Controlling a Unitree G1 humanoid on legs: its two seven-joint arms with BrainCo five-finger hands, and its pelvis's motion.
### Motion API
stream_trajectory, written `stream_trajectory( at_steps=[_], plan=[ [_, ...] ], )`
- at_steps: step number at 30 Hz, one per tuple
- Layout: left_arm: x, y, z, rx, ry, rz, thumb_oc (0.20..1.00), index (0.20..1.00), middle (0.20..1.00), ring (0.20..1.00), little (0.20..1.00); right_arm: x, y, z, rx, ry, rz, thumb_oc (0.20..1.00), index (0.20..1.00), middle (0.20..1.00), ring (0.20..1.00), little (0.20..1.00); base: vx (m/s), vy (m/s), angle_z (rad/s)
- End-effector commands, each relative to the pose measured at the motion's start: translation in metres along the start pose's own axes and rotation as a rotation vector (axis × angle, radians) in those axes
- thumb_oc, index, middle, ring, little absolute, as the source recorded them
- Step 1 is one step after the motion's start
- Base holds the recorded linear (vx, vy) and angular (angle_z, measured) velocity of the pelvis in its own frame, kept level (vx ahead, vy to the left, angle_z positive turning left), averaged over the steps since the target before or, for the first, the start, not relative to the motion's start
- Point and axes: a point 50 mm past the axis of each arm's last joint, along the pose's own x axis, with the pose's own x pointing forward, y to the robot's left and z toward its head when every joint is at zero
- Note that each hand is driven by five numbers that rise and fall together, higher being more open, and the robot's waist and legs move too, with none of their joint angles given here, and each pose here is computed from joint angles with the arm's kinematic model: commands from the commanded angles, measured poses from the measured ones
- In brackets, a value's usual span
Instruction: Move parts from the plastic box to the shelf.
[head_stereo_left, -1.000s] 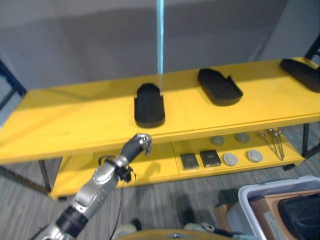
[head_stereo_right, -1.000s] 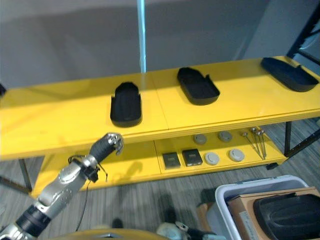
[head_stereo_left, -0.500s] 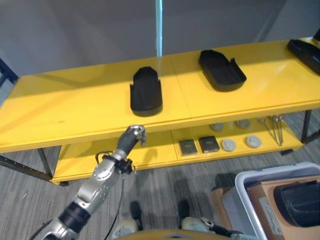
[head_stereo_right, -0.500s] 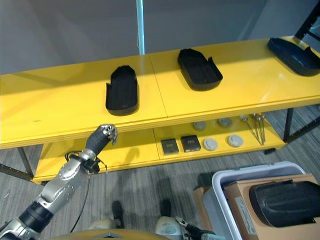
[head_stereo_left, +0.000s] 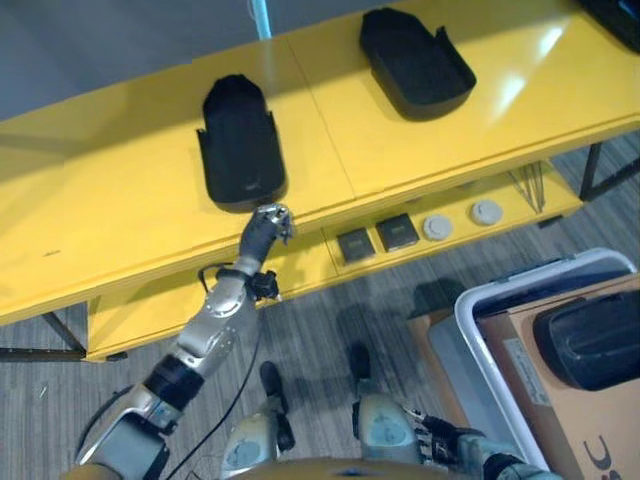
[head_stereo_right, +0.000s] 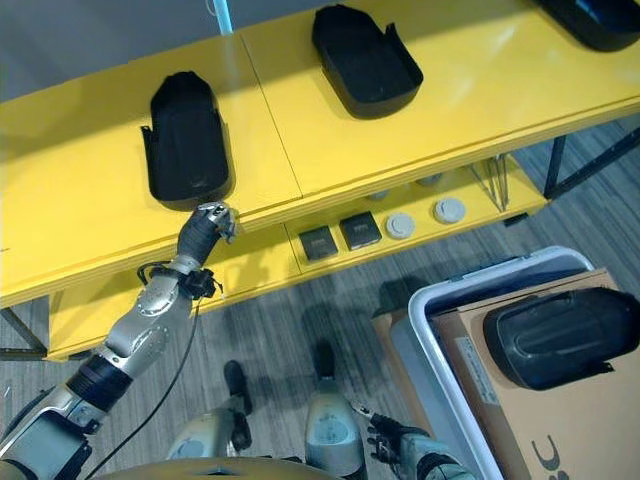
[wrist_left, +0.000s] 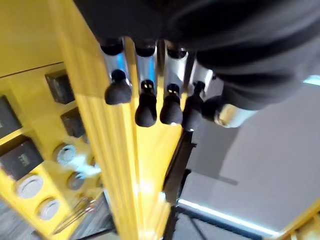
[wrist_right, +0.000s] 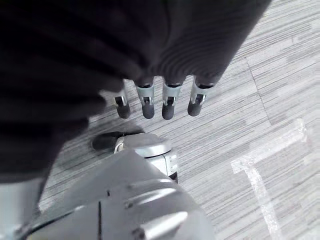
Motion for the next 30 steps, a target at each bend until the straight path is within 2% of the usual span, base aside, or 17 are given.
stream_trajectory(
  at_steps=[1,9,13,16,24,30],
  plan=[
    [0.024,0.01,0.043,0.035,-0.202,0.076,0.2,0.2,0.2,0.2,0.2,0.003,0.009,-0.005,-0.027,0.038,0.019,1.0,1.0,1.0,1.0,1.0,0.0,0.006,-0.04],
    [0.037,0.021,0.062,-0.05,-0.321,0.138,0.2,0.2,0.2,0.2,0.2,0.003,0.011,0.005,-0.041,0.015,0.031,1.0,1.0,1.0,1.0,1.0,0.0,-0.002,-0.01],
    [0.036,0.011,0.096,-0.137,-0.507,-0.019,0.2,0.2,0.2,0.2,0.2,0.003,0.011,0.007,-0.041,0.007,0.036,1.0,1.0,1.0,1.0,1.0,0.01,-0.02,-0.14],
    [0.031,0.002,0.109,-0.17,-0.564,-0.106,0.2,0.2,0.2,0.2,0.2,0.003,0.011,0.008,-0.037,0.005,0.038,1.0,1.0,1.0,1.0,1.0,0.0,-0.006,-0.02],
    [0.014,-0.006,0.11,-0.13,-0.554,-0.168,0.2,0.2,0.2,0.2,0.2,0.003,0.013,0.011,-0.008,-0.011,0.039,1.0,1.0,1.0,1.0,1.0,-0.01,-0.006,0.05],
    [0.0,0.0,0.089,-0.091,-0.465,-0.129,0.2,0.2,0.2,0.2,0.2,0.003,0.012,0.014,0.018,-0.02,0.032,1.0,1.0,1.0,1.0,1.0,-0.01,0.007,0.05]
  ],
)
